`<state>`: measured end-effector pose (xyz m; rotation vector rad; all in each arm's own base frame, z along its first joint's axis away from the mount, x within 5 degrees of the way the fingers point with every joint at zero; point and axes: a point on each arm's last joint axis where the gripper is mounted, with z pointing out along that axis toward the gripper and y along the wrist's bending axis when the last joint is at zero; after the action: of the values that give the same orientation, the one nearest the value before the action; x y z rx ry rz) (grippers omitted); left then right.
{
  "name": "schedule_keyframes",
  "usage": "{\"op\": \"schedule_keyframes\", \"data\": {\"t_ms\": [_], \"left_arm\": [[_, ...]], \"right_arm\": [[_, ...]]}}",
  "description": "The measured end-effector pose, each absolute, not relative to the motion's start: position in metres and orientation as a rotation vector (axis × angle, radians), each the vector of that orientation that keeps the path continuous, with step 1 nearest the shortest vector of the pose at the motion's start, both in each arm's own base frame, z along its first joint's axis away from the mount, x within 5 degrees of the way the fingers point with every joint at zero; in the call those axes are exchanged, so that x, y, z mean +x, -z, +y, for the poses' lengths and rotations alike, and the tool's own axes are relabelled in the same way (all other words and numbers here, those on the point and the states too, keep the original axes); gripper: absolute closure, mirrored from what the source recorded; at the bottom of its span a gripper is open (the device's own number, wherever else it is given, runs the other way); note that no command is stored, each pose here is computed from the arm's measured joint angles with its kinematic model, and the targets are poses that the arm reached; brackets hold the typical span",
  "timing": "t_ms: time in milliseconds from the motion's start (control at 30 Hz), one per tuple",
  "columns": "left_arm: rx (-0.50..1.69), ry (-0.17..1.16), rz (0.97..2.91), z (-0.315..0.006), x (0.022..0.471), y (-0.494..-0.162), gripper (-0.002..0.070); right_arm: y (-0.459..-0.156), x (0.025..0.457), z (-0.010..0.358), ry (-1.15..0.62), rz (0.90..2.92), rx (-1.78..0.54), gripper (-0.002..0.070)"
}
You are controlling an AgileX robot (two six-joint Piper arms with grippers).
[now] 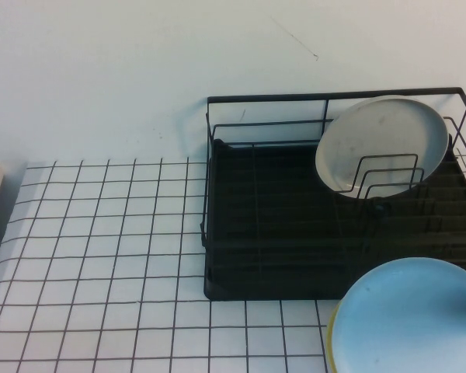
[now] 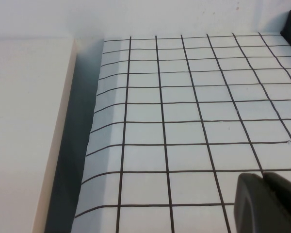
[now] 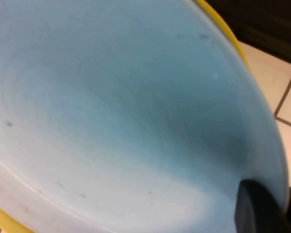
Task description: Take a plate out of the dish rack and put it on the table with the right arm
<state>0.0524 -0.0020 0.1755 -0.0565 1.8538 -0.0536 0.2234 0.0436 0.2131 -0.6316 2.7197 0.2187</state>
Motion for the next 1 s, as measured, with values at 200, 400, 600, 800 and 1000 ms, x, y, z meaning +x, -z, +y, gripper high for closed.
{"op": "schedule_keyframes", "data": {"t_ms": [200,400,600,800,1000], "left_arm": [[-0.057,0.054,1.854,-0.002,0.052,-0.176,0.0678],[-0.057,0.054,1.854,-0.002,0.052,-0.176,0.0678],[-0.057,0.054,1.854,-0.002,0.052,-0.176,0.0678],[-0.057,0.054,1.854,-0.002,0.052,-0.176,0.0678],[-0.057,0.054,1.854,-0.002,0.052,-0.176,0.0678]], "right_arm": [[-0.201,0.229,0.044,-0.218,2.763,-0.630,0.0587],[-0.222,0.235,0.045,-0.218,2.762,-0.674,0.0446],[-0.265,0.231,0.040,-0.133,2.717,-0.684,0.0425],[-0.306,0.191,0.031,-0.035,2.563,-0.650,0.0537],[-0.321,0.141,0.024,0.004,2.333,-0.577,0.0666]]}}
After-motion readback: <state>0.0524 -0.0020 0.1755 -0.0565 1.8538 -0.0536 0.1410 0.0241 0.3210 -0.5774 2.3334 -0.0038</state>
